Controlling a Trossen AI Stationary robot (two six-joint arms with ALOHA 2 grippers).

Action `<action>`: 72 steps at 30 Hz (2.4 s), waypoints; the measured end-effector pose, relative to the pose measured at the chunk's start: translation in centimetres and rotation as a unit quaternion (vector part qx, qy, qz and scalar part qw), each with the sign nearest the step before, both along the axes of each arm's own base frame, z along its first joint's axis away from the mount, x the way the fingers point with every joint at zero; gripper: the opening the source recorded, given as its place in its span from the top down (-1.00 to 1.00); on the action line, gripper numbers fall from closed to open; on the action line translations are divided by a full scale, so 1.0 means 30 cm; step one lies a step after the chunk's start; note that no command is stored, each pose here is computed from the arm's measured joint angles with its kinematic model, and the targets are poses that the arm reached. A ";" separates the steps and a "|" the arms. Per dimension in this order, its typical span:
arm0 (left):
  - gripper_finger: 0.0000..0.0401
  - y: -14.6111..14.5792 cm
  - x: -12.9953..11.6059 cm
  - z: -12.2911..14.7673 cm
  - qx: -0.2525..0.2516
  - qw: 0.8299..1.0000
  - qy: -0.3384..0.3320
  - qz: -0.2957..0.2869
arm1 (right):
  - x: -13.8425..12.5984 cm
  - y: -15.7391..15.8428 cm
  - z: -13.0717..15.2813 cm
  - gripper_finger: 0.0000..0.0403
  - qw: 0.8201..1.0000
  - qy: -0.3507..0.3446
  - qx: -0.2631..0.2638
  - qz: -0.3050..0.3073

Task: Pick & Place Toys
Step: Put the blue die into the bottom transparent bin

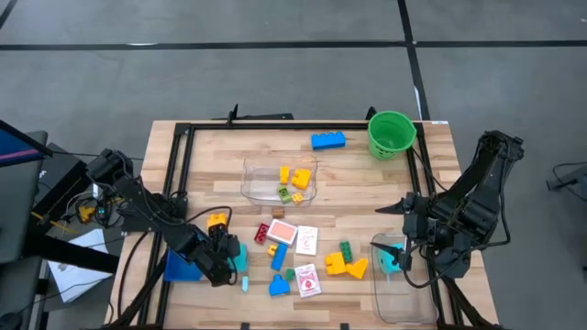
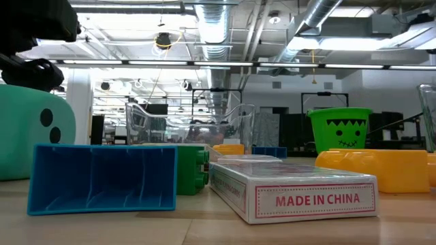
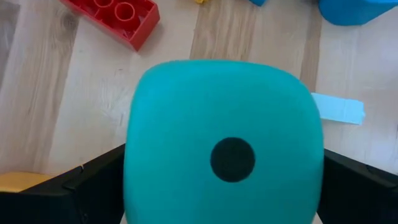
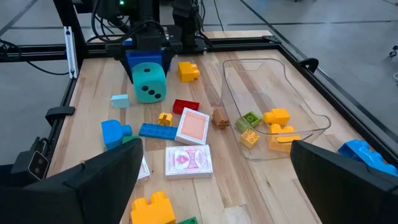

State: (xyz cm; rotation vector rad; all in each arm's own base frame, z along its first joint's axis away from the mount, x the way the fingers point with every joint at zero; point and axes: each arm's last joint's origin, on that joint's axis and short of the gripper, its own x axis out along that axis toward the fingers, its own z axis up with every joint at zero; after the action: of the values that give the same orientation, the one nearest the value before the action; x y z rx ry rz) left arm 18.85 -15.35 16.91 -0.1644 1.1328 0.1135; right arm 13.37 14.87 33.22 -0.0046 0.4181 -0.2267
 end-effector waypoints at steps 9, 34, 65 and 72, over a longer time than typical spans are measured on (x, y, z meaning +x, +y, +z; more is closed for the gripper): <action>-0.86 0.003 0.003 -0.001 -0.002 1.000 -0.003 0.009 | 0.013 -0.014 -0.001 -0.98 1.000 0.003 -0.003 -0.013; -0.77 0.128 0.066 0.311 -0.001 0.910 -0.382 0.160 | 0.089 -0.063 -0.020 -0.98 0.975 0.042 -0.212 -0.045; -0.77 0.400 0.421 0.358 -0.249 0.662 -0.706 -0.026 | 0.281 0.096 0.091 -0.98 0.935 -0.078 -0.345 0.005; -0.76 0.346 0.409 0.374 -0.269 0.645 -0.714 -0.043 | 0.328 0.071 0.121 -0.98 0.928 -0.136 -0.336 0.087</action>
State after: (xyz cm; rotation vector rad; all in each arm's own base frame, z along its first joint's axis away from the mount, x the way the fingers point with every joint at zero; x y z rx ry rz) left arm 31.12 -4.98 28.13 -0.6003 -0.4864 -0.4157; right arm 23.21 17.00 36.84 -0.6761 0.0451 -0.1835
